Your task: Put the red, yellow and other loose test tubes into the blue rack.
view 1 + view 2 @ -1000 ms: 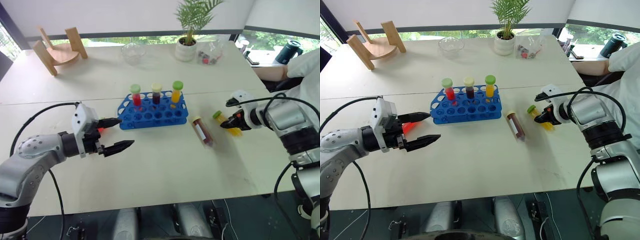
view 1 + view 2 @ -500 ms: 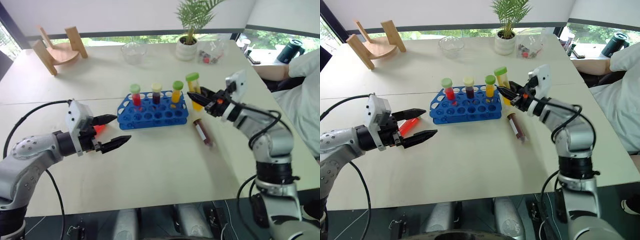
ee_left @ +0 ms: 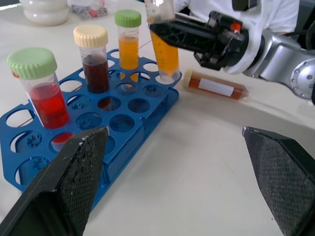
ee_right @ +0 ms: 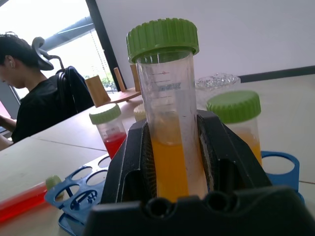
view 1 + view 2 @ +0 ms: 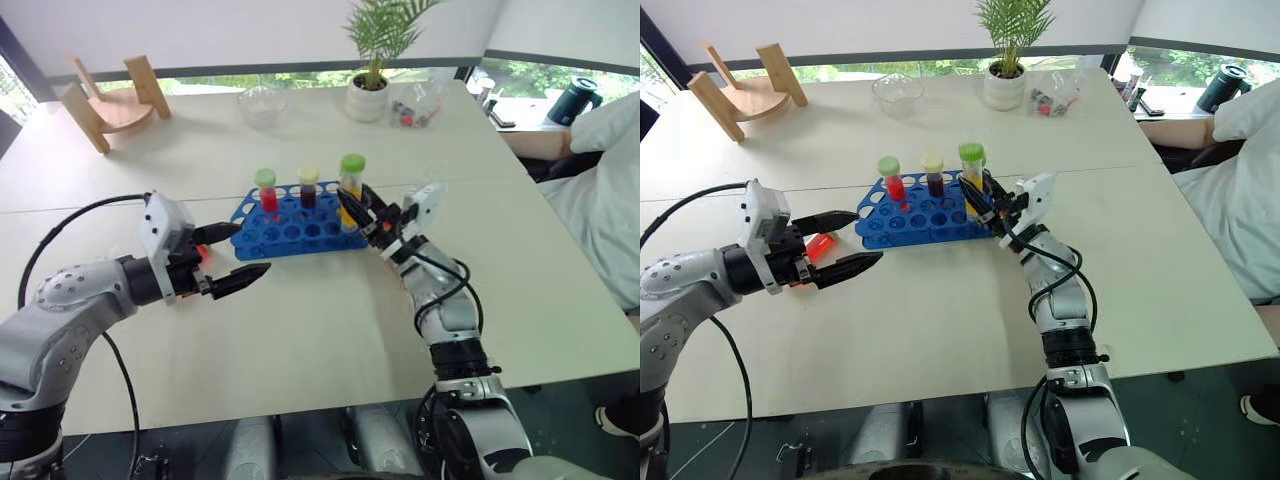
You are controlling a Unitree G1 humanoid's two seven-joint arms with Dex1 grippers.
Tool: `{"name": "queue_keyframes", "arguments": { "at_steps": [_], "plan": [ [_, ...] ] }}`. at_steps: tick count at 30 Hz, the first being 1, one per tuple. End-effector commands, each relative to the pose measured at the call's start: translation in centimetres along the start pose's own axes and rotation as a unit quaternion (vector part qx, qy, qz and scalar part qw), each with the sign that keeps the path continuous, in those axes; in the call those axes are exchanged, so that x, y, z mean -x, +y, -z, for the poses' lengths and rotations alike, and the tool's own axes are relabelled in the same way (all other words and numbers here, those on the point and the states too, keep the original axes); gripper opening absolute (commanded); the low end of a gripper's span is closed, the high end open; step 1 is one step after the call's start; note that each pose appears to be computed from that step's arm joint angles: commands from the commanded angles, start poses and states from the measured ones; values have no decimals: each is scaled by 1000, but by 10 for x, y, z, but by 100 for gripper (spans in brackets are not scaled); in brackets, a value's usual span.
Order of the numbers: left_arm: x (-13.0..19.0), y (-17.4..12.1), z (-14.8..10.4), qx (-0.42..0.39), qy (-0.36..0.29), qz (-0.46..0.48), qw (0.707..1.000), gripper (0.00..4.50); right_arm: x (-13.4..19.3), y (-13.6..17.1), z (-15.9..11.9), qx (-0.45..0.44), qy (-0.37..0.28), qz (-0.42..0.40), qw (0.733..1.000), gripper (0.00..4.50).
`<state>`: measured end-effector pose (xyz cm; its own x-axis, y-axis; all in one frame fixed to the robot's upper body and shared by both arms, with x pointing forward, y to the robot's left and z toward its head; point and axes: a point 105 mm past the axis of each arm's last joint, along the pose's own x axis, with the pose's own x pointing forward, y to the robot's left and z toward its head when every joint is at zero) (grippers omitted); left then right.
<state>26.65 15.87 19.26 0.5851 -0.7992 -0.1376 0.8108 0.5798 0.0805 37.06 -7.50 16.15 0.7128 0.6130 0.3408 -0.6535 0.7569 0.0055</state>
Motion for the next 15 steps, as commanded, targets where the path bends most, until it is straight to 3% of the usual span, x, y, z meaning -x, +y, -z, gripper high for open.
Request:
{"name": "queue_keyframes", "arguments": {
  "at_steps": [1,15],
  "plan": [
    [2,-4,-11,-20,-10,1,1000,450,-7,1,-12,19,-32,-9,999,80],
    [0,-5,-13,-23,-10,0,1000,450,-4,-6,1,24,-23,1,999,80]
  ]
}}
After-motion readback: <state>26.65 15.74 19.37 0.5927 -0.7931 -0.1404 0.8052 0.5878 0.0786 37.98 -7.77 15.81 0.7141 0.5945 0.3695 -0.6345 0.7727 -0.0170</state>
